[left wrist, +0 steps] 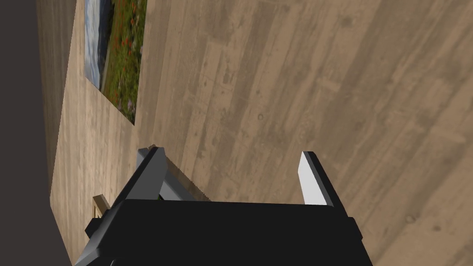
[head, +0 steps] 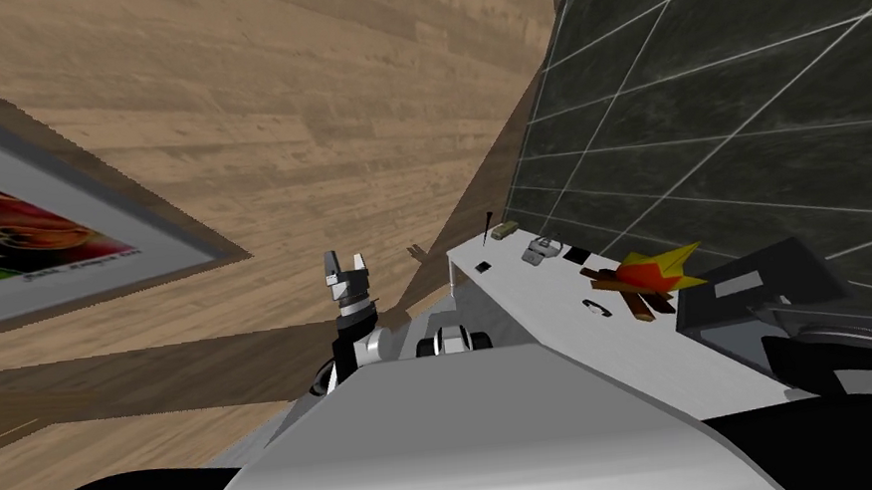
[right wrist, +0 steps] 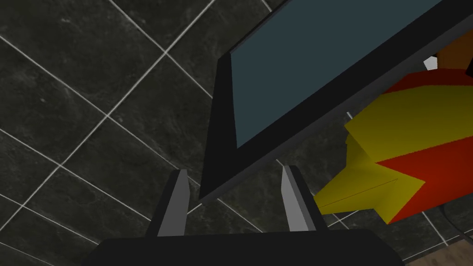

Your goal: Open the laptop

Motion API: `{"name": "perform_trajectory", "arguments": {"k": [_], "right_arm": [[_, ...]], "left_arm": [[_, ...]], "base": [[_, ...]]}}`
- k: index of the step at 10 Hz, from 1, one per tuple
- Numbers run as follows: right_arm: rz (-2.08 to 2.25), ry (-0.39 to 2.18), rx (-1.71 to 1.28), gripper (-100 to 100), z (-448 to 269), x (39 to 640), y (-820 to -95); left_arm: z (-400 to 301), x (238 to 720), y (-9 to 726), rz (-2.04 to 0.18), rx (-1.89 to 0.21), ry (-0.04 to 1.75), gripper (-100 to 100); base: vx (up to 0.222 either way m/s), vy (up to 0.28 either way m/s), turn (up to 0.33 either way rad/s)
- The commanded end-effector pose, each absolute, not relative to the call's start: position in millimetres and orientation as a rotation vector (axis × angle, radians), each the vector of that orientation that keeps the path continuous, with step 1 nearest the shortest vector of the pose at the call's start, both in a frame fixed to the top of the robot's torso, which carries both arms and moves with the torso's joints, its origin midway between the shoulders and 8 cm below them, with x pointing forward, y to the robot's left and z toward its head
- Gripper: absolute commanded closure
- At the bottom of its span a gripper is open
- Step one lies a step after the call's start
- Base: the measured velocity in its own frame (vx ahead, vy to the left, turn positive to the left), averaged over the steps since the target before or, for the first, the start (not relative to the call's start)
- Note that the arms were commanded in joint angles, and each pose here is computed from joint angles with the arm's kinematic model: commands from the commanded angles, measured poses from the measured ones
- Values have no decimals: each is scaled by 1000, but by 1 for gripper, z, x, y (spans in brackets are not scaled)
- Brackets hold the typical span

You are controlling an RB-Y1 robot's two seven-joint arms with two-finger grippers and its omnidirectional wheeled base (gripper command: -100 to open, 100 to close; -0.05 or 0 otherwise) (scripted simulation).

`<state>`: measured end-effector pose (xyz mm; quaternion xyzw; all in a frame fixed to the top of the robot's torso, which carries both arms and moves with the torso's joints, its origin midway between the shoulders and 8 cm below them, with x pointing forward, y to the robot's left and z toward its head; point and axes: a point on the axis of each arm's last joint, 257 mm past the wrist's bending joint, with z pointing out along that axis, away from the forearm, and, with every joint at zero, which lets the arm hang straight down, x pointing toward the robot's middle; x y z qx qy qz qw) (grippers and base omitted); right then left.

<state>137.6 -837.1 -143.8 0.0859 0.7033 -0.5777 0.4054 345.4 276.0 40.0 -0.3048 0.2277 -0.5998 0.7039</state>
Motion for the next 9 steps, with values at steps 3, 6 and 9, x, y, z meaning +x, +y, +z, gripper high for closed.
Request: {"name": "perform_trajectory", "arguments": {"k": [3,6,9], "right_arm": [[-1297,1716,378,100,-155,150,-836],[-1200,1667,431,100,-164,171,-825],[-1092,1625,508,100,-180,187,-813]], "left_arm": [[40,345,276,-1334,-678,506,0],[40,345,276,-1334,-678,507,0],[40,345,276,-1334,-678,507,0]], "base": [[-97,-33,-33],[-60,-51,-75],[-65,-86,-86]]}}
